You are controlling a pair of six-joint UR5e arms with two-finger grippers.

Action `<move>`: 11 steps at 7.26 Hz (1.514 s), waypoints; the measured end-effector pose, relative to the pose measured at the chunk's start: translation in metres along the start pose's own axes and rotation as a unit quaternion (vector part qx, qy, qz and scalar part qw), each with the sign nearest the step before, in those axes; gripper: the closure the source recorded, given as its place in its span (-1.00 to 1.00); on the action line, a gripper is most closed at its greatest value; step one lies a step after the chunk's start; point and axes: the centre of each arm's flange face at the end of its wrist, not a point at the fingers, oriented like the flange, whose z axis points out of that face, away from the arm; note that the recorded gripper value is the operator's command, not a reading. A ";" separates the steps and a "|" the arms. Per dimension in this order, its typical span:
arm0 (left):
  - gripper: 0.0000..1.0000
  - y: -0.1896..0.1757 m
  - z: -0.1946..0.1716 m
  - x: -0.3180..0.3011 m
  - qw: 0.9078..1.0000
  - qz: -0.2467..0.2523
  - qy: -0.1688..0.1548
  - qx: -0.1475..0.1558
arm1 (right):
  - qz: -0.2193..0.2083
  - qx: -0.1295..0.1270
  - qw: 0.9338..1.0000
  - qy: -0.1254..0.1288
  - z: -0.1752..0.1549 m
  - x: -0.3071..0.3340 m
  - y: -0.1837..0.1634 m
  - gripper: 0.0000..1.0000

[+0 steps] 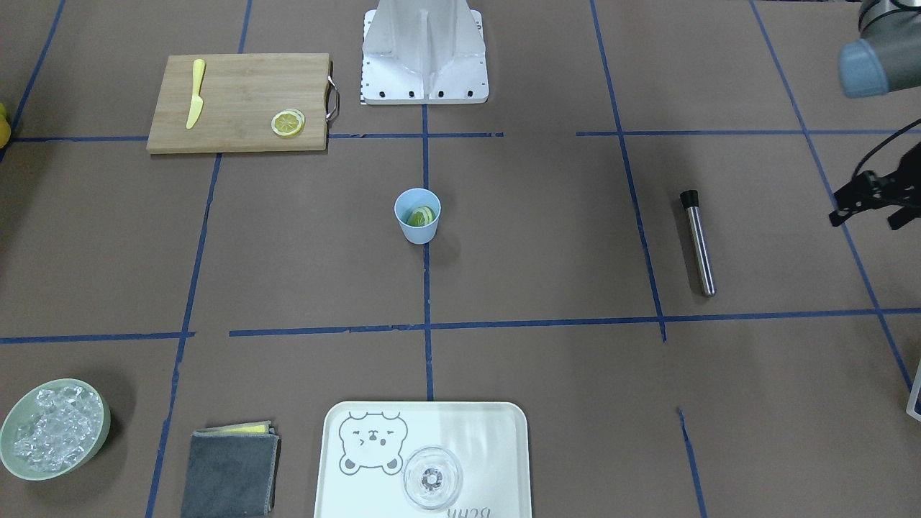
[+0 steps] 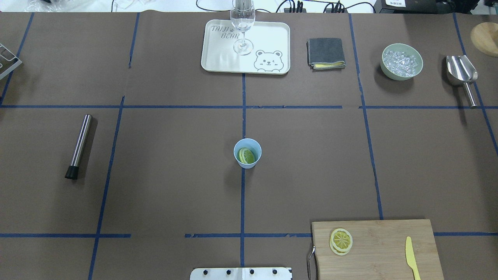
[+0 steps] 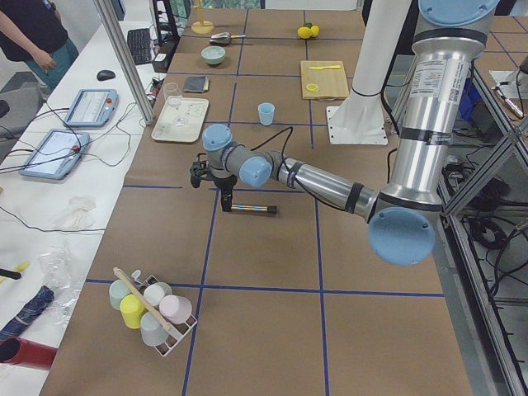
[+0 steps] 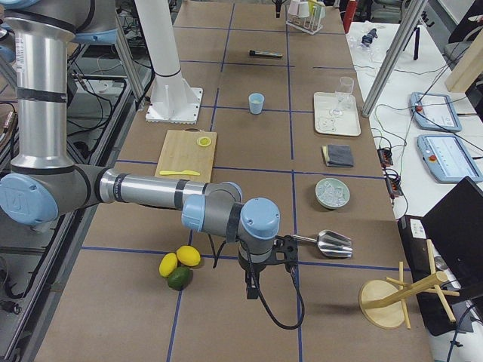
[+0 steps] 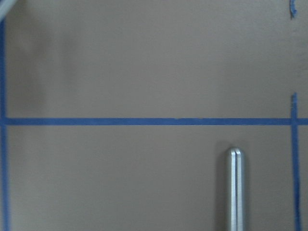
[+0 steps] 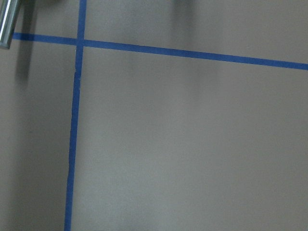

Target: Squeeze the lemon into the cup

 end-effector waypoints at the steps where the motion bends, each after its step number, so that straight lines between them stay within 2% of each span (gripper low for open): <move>1: -1.00 0.015 -0.014 -0.049 1.000 0.010 -0.020 -0.001 | -0.001 0.001 1.000 0.000 -0.001 -0.001 -0.001 -1.00; 3: -1.00 0.042 -0.038 -0.121 0.997 0.003 -0.068 -0.027 | -0.002 0.001 1.000 0.000 -0.001 -0.002 -0.001 -1.00; 5: -1.00 0.061 -0.059 -0.154 0.996 -0.023 -0.077 -0.035 | -0.004 0.001 1.000 0.001 -0.001 -0.002 -0.001 -1.00; 6: -1.00 0.067 -0.060 -0.157 0.997 -0.030 -0.065 -0.034 | -0.005 0.002 1.000 0.001 -0.002 -0.002 -0.002 -1.00; 8: -1.00 0.080 -0.055 -0.153 0.999 -0.028 -0.018 -0.022 | -0.012 0.007 1.000 0.005 -0.002 -0.004 -0.004 -1.00; 11: -1.00 0.085 -0.052 -0.153 1.000 -0.018 -0.009 -0.012 | -0.030 0.014 0.999 0.013 0.002 -0.011 -0.009 -1.00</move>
